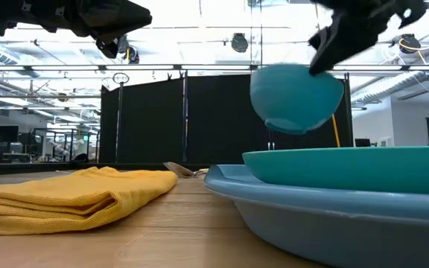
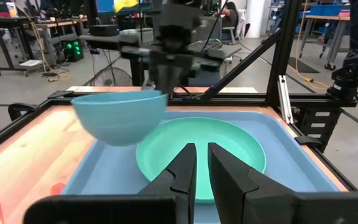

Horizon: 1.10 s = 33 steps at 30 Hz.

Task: Set up tray
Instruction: Put the blue bowl on top of the light blue plate on the blue tray

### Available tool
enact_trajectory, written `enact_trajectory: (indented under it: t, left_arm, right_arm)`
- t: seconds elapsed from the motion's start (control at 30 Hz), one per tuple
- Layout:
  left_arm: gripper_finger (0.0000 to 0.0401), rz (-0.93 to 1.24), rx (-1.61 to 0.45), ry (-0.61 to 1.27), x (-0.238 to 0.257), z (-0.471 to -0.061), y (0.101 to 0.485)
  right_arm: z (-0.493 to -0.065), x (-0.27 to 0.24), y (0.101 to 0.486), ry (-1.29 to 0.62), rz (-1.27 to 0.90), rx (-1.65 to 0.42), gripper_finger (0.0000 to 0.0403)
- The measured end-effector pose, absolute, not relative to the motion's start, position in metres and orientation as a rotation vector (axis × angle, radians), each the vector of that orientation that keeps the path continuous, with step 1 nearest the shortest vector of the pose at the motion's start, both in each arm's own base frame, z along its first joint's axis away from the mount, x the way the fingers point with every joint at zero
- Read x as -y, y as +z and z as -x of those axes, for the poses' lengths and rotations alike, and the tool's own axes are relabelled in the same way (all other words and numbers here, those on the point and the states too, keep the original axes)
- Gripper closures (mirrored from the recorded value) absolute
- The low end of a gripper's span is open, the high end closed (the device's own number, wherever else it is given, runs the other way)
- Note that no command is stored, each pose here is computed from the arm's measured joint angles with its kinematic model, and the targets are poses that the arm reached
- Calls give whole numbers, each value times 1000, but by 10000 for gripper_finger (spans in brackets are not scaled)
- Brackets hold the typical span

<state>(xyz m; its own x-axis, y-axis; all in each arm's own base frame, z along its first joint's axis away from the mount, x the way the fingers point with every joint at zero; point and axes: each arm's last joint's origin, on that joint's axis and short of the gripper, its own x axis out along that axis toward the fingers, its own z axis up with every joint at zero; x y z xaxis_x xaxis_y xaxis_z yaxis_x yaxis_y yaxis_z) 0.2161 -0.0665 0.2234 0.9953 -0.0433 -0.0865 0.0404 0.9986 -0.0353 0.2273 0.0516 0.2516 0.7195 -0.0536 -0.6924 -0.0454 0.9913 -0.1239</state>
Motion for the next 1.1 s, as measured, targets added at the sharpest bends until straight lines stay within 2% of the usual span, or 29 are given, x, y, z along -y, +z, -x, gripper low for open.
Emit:
enact_trajectory:
  t: [0.4,0.8,1.1]
  left_arm:
    - [354,34,-104,-41,66,-216,222]
    - [354,39,-108,-41,66,-216,221]
    - [354,38,-112,-40,66,-216,221]
  right_arm:
    - [-245,-100,248,56,136,-982,403]
    - [-247,-137,229,78,93,-1062,403]
    - [-249,-147,215,75,68,-1118,403]
